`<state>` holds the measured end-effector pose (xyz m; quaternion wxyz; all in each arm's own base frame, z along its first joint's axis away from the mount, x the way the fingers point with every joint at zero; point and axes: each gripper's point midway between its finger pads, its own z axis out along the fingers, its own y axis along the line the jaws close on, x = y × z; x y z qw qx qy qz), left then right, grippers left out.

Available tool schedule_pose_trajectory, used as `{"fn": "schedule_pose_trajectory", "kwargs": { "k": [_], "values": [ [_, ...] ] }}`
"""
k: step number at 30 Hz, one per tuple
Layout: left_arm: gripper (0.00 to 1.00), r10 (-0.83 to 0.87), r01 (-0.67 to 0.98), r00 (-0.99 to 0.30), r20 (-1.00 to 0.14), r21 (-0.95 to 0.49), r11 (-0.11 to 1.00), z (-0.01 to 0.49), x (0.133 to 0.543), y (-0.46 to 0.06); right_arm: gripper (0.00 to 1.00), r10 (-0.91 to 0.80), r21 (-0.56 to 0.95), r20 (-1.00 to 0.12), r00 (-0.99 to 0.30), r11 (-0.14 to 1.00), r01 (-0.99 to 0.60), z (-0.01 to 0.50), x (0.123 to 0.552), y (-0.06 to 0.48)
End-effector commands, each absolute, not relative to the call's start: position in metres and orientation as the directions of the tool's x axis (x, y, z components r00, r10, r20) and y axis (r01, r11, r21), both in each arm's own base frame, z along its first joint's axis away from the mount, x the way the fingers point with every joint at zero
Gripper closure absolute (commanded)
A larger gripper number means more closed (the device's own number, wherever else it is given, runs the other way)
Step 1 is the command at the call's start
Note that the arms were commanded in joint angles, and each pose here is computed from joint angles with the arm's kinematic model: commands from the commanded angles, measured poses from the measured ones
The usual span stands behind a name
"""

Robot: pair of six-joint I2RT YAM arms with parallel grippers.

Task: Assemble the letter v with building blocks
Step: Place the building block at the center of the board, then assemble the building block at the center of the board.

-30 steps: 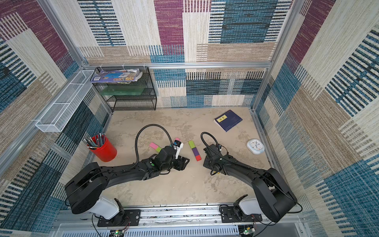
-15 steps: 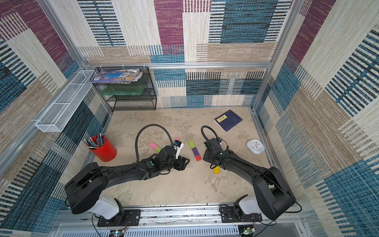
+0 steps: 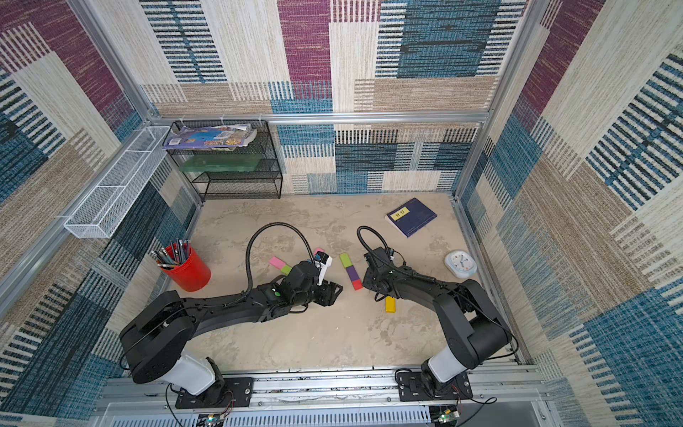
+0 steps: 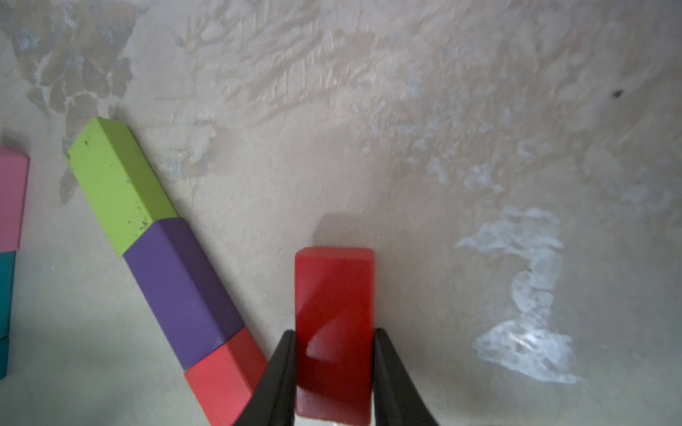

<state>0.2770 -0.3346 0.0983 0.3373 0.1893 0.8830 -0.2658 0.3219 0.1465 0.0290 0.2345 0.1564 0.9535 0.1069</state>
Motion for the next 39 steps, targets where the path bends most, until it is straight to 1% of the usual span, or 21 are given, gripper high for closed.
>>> {"fn": "schedule_pose_trajectory", "kwargs": {
  "k": [1,3,4,5,6,9,11,13,14,17,18,21,24,28,32,39],
  "values": [
    [0.35,0.19,0.532,-0.686,-0.703,-0.305,0.79,0.1,0.282,-0.337,0.72,0.38,0.31,-0.414,-0.827,0.913,0.264,0.029,0.329,0.152],
    [0.35,0.214,0.542,-0.686,-0.695,-0.292,0.788,0.101,0.284,-0.341,0.61,0.391,0.319,-0.408,-0.825,0.908,0.272,0.028,0.33,0.151],
    [0.35,0.228,0.548,-0.686,-0.691,-0.285,0.786,0.102,0.287,-0.344,0.53,0.403,0.338,-0.407,-0.82,0.9,0.275,0.031,0.33,0.152],
    [0.35,0.24,0.555,-0.687,-0.685,-0.283,0.782,0.103,0.289,-0.347,0.48,0.413,0.357,-0.406,-0.815,0.893,0.274,0.034,0.33,0.152],
    [0.36,0.254,0.564,-0.688,-0.68,-0.281,0.776,0.104,0.291,-0.351,0.46,0.422,0.378,-0.408,-0.81,0.885,0.271,0.038,0.33,0.152],
    [0.38,0.291,0.589,-0.687,-0.666,-0.275,0.76,0.11,0.3,-0.361,0.34,0.462,0.428,-0.437,-0.772,0.862,0.273,0.059,0.327,0.144],
    [0.41,0.338,0.615,-0.688,-0.642,-0.267,0.742,0.112,0.303,-0.372,0.34,0.485,0.46,-0.463,-0.742,0.847,0.266,0.075,0.324,0.137],
    [0.49,0.398,0.645,-0.69,-0.605,-0.265,0.717,0.111,0.306,-0.385,0.4,0.502,0.48,-0.482,-0.718,0.837,0.263,0.084,0.319,0.128],
    [0.56,0.435,0.658,-0.695,-0.572,-0.263,0.706,0.106,0.306,-0.391,0.45,0.508,0.484,-0.485,-0.712,0.834,0.266,0.086,0.316,0.123],
    [0.79,0.503,0.682,-0.698,-0.509,-0.26,0.683,0.098,0.312,-0.408,0.67,0.51,0.496,-0.466,-0.723,0.827,0.264,0.078,0.309,0.114],
    [0.85,0.522,0.684,-0.701,-0.487,-0.252,0.684,0.092,0.314,-0.411,0.74,0.512,0.507,-0.455,-0.728,0.822,0.261,0.074,0.307,0.112],
    [0.95,0.56,0.69,-0.703,-0.438,-0.229,0.687,0.081,0.32,-0.415,0.87,0.52,0.54,-0.428,-0.739,0.803,0.252,0.063,0.302,0.112],
    [1.0,0.579,0.692,-0.7,-0.418,-0.198,0.694,0.075,0.325,-0.415,0.92,0.519,0.565,-0.418,-0.746,0.791,0.234,0.057,0.3,0.115],
    [1.0,0.607,0.716,-0.683,-0.407,-0.203,0.668,0.066,0.327,-0.424,0.92,0.506,0.578,-0.417,-0.755,0.789,0.21,0.052,0.301,0.119],
    [1.0,0.634,0.718,-0.686,-0.357,-0.186,0.671,0.052,0.332,-0.427,0.92,0.492,0.577,-0.418,-0.764,0.793,0.195,0.048,0.305,0.122],
    [0.99,0.641,0.713,-0.691,-0.334,-0.165,0.682,0.04,0.339,-0.43,0.93,0.461,0.576,-0.393,-0.795,0.798,0.178,0.037,0.31,0.129]
  ]
}}
